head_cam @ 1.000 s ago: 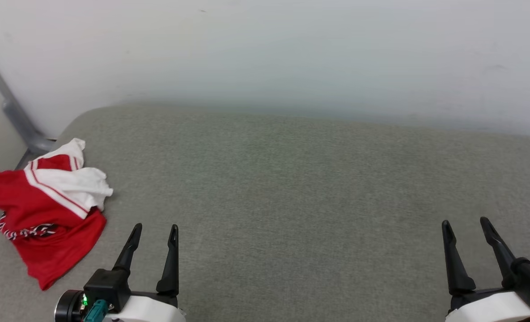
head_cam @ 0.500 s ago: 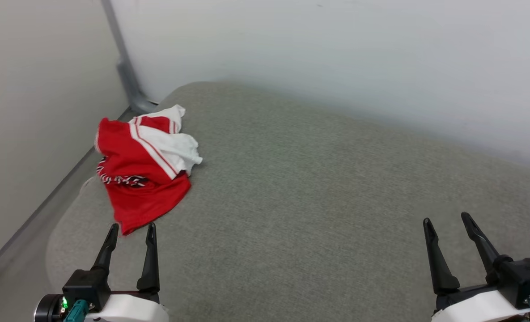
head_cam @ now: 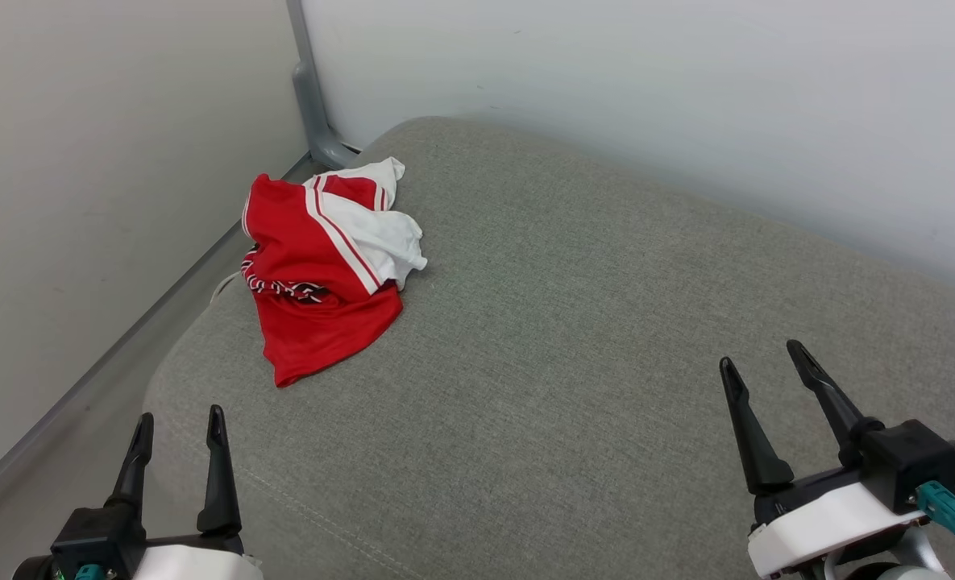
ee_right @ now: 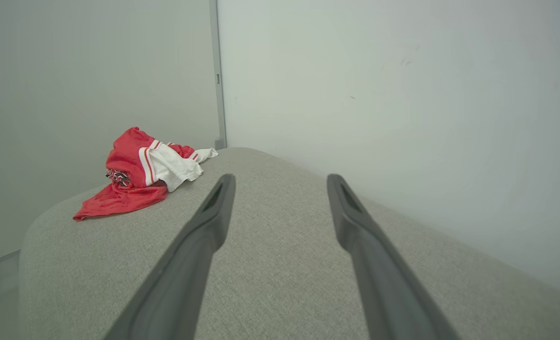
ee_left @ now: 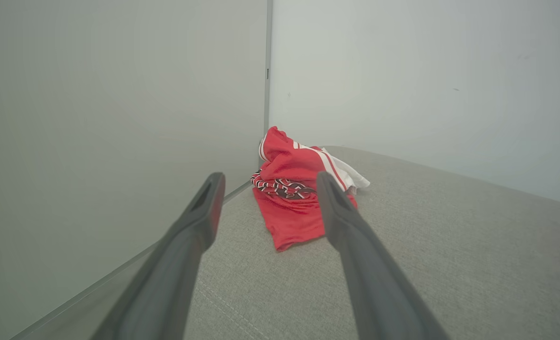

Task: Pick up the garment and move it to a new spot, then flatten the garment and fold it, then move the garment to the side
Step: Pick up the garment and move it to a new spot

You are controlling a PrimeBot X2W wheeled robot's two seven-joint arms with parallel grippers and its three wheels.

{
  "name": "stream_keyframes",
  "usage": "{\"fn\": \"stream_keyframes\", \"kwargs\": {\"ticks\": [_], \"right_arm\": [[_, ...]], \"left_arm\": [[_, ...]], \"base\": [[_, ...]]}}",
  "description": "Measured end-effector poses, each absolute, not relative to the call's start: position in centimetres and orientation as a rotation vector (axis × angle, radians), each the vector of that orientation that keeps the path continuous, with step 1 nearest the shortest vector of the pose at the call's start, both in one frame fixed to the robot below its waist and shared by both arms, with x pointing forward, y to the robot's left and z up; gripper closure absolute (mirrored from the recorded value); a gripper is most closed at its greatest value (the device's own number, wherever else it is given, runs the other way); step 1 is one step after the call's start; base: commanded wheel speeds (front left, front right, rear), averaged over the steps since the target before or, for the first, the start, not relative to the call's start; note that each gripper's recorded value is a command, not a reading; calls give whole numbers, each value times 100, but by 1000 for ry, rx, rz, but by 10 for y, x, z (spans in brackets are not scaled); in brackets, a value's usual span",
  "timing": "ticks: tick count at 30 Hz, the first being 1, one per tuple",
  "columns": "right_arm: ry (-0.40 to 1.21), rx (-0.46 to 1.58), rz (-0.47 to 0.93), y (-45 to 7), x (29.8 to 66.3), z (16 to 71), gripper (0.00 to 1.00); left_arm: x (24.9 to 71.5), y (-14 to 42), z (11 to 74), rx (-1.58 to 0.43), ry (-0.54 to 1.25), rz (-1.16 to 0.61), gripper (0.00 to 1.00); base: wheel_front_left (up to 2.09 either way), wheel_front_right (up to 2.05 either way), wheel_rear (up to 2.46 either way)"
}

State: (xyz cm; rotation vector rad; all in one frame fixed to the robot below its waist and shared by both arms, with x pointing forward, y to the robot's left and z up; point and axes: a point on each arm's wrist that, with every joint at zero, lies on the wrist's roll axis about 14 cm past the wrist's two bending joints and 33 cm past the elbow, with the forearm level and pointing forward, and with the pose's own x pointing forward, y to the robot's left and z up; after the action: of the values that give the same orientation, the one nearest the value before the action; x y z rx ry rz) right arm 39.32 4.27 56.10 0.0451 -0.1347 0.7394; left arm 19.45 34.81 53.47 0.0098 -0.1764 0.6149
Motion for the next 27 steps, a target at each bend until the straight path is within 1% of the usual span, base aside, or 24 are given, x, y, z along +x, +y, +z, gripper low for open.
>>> {"fn": "stream_keyframes", "kwargs": {"ticks": [8,13,17,21,27], "right_arm": [[-128,42,738,41,398,557,0],[-139,38,707,32,405,560,0],[-129,31,666,18,412,556,0],[-122,25,648,11,418,555,0],[-101,7,588,-17,442,544,0]], "left_arm": [[196,347,536,7,-179,612,0],[218,344,543,6,-200,562,0],[250,349,555,27,-214,506,0],[287,367,578,43,-218,477,0],[363,387,610,62,-145,416,0]], "base": [[0,0,0],[0,0,0],[0,0,0],[0,0,0],[0,0,0]]}}
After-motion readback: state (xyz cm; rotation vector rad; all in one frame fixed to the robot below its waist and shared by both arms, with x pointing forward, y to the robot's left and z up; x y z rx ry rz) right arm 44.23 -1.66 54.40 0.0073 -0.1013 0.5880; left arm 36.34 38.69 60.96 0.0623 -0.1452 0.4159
